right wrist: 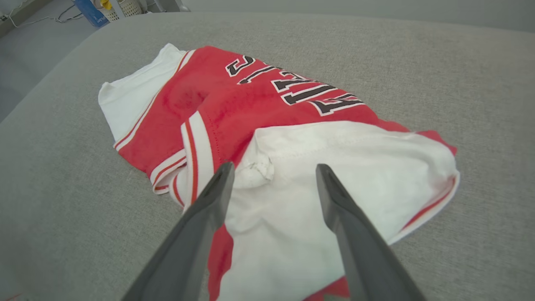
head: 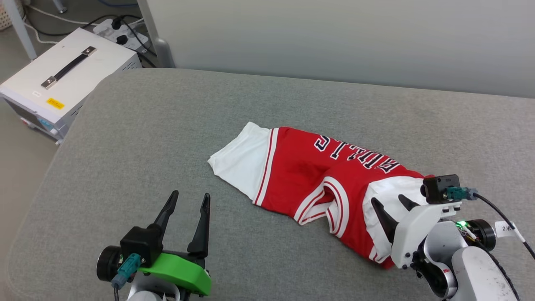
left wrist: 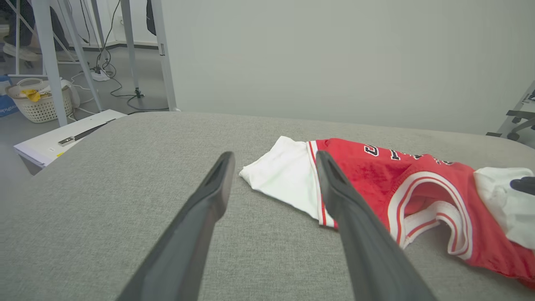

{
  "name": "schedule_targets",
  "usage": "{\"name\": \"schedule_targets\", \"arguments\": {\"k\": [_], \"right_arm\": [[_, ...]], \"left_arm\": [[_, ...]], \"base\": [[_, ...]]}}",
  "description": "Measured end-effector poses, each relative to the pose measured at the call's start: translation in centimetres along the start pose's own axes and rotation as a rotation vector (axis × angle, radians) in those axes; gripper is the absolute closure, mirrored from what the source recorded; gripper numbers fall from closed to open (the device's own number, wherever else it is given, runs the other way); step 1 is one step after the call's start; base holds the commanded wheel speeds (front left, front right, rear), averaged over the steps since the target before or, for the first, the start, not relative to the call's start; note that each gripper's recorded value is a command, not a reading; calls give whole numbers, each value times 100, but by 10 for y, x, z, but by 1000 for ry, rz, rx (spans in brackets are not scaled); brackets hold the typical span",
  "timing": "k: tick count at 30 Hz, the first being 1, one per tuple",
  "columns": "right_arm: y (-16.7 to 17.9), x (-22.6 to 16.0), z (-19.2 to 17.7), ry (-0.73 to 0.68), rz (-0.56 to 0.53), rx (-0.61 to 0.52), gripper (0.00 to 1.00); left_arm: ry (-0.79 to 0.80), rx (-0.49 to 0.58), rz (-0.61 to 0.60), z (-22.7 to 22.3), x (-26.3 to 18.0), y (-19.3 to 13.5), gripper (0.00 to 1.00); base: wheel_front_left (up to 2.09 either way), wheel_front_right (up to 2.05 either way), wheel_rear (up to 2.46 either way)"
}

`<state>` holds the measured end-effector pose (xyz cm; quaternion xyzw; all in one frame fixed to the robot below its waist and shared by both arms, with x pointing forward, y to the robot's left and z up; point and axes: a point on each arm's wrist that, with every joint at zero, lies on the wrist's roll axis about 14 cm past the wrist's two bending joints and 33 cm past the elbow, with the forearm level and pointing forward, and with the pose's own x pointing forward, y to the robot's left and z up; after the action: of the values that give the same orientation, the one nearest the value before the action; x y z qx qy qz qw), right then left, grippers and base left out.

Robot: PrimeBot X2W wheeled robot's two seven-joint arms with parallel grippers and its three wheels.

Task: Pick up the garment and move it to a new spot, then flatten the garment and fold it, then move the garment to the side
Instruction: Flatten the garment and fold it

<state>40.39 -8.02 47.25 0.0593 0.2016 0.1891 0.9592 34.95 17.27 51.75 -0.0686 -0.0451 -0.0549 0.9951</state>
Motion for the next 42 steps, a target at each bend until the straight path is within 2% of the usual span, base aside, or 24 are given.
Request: {"name": "schedule_targets", "arguments": {"k": [6, 11, 12, 14, 15, 22, 28, 31, 35, 38, 42], "right_arm": [[7, 15, -15, 132, 24, 6, 0], [17, 21, -20, 162, 48, 10, 0], [17, 22, -21, 167, 50, 11, 41], [18, 23, -23, 172, 52, 13, 76], [18, 23, -23, 173, 52, 14, 100], [13, 23, -22, 147, 37, 25, 100], [1, 15, 4, 28, 6, 30, 100], [-25, 2, 28, -57, -61, 19, 100], [-80, -33, 54, -150, -209, 15, 100], [-124, -65, 53, -160, -341, 32, 100], [-165, -101, 32, -114, -480, 74, 100]], "left_arm": [[6, 20, 48, -1, -4, 17, 0], [18, 28, 72, -3, -9, 24, 0], [20, 30, 74, -4, -9, 25, 0], [23, 29, 75, -5, -9, 25, 0], [25, 28, 75, -6, -9, 24, 0], [36, 23, 60, -10, -4, 21, 0], [34, 24, 46, -10, 1, 18, 0], [27, 20, 31, -9, 5, 13, 0], [14, 7, 0, -6, 12, 1, 0], [14, 0, -33, -8, 17, -10, 0], [15, -8, -61, -9, 23, -19, 0]], "base": [[0, 0, 0], [0, 0, 0], [0, 0, 0], [0, 0, 0], [0, 0, 0], [0, 0, 0], [0, 0, 0], [0, 0, 0], [0, 0, 0], [0, 0, 0], [0, 0, 0]]}}
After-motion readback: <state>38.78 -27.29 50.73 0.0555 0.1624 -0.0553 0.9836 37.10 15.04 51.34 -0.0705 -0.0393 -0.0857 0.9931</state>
